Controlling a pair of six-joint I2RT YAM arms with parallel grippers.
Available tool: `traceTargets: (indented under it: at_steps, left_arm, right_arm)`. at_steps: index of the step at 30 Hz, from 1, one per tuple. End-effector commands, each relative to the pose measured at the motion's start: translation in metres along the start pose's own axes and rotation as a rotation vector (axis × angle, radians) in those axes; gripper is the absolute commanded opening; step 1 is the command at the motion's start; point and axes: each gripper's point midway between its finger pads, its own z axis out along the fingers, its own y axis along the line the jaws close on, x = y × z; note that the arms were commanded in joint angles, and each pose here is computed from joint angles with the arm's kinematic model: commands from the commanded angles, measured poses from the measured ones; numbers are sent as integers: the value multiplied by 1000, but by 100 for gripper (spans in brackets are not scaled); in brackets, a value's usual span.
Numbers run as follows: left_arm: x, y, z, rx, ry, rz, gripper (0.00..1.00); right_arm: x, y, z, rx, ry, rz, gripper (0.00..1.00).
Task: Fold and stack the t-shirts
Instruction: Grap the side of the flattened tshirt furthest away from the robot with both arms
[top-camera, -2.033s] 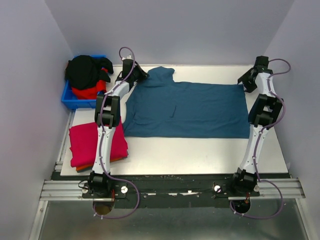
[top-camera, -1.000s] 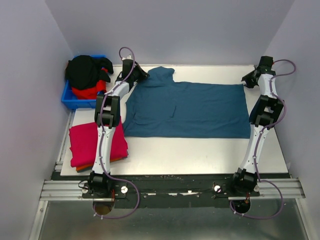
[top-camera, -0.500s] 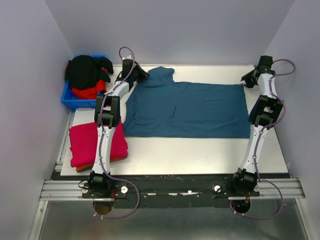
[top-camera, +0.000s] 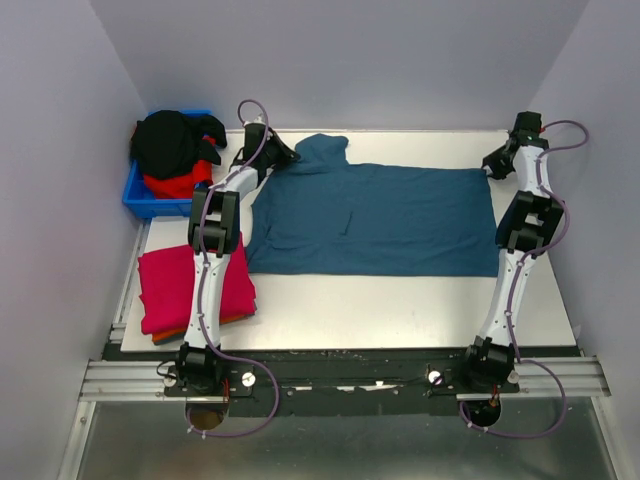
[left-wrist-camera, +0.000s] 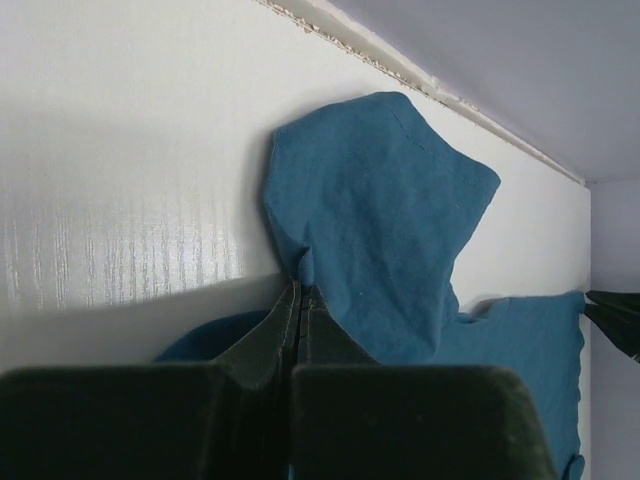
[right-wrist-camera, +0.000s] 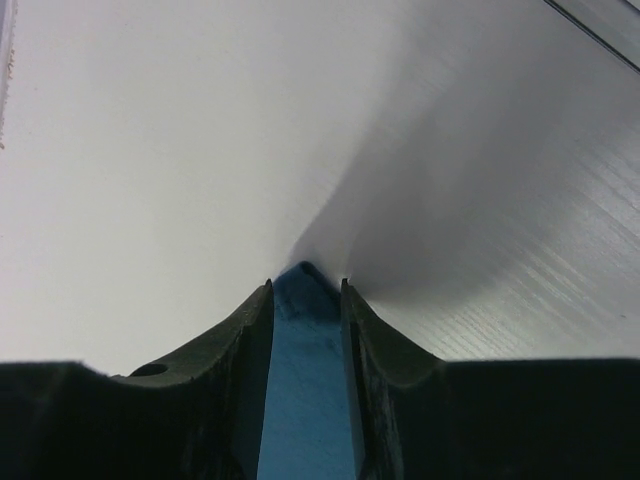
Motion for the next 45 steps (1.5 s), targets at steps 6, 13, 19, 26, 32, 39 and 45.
traceTargets:
  at_steps: [6, 13, 19, 26, 32, 39, 45]
  left_arm:
    - [-31, -43, -22, 84, -48, 33, 0]
    - [-33, -44, -20, 88, -49, 45, 0]
    - [-45, -54, -27, 84, -80, 86, 0]
    - [-55, -69, -31, 112, -93, 117, 0]
    - [-57, -73, -35, 110, -86, 133, 0]
    - [-56, -80, -52, 103, -90, 164, 0]
    - [-50, -82, -67, 104, -87, 189, 0]
  right_arm:
    - [11, -8, 4, 42, 21, -28, 18]
    - [10, -6, -1, 19, -5, -49, 1]
    - [-7, 16, -25, -102, -89, -82, 1]
    - [-28, 35, -46, -163, -134, -112, 1]
    - [-27, 28, -55, -150, -123, -102, 1]
    - [-20, 13, -65, -151, -88, -65, 1]
    - [-8, 6, -75, -163, -45, -51, 1]
